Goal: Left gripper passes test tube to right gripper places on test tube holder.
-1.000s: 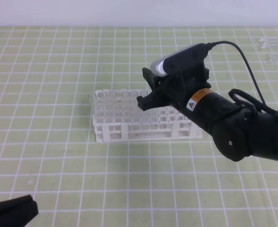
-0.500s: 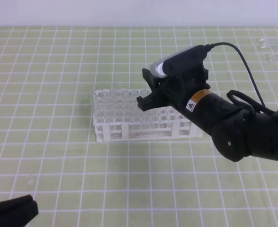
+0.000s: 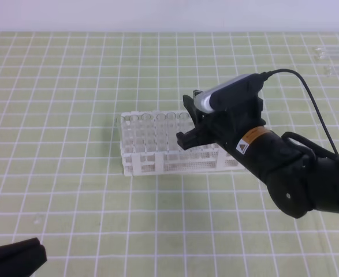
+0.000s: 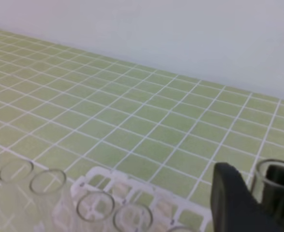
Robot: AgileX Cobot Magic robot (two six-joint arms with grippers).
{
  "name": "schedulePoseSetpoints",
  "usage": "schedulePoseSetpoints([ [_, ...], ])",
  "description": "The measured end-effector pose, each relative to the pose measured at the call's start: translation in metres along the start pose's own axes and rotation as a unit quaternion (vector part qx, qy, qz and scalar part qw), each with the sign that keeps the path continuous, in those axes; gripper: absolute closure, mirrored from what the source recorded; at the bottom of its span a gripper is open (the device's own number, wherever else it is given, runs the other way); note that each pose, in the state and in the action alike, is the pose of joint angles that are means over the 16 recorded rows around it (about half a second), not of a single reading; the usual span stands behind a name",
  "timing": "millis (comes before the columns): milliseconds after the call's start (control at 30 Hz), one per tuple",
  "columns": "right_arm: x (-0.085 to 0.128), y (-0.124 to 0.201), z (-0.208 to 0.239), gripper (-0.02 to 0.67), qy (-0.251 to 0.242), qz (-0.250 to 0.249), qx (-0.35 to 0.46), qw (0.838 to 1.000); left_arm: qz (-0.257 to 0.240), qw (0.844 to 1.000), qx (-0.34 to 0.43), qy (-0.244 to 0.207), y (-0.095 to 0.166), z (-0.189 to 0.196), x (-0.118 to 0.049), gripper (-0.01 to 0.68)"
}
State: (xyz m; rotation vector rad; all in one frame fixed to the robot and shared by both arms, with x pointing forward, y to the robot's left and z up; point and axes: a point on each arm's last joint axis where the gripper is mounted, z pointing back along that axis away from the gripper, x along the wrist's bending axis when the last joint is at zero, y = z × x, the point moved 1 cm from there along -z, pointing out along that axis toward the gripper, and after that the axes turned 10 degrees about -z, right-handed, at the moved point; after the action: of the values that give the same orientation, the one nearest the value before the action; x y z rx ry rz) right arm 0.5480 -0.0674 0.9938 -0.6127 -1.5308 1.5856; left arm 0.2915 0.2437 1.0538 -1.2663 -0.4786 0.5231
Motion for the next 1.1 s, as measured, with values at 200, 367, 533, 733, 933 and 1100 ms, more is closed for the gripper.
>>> schedulePoseSetpoints([
  [200, -0.001, 0.003, 0.003, 0.456, 0.000, 0.000, -0.006, 1.000, 0.000, 1.000, 0.000, 0.000, 0.000, 0.000, 0.000, 0.646],
  [367, -0.001, 0.000, 0.004, 0.377, 0.000, 0.000, -0.010, 1.000, 0.000, 1.000, 0.000, 0.000, 0.000, 0.000, 0.000, 0.646],
  [533, 0.002, -0.014, 0.011, 0.307, -0.004, -0.001, -0.029, 1.000, 0.000, 1.000, 0.000, 0.000, 0.000, 0.000, 0.000, 0.646],
  [733, 0.008, -0.049, 0.031, 0.293, -0.010, -0.005, -0.062, 0.998, 0.000, 1.000, 0.000, 0.000, 0.000, 0.000, 0.000, 0.646],
  [933, 0.016, -0.092, 0.070, 0.413, -0.016, 0.003, -0.077, 0.997, 0.000, 1.000, 0.000, 0.000, 0.000, 0.000, 0.000, 0.646],
  [1100, 0.020, -0.119, 0.111, 0.536, -0.016, 0.016, -0.055, 0.998, 0.000, 1.000, 0.000, 0.000, 0.000, 0.000, 0.000, 0.646],
])
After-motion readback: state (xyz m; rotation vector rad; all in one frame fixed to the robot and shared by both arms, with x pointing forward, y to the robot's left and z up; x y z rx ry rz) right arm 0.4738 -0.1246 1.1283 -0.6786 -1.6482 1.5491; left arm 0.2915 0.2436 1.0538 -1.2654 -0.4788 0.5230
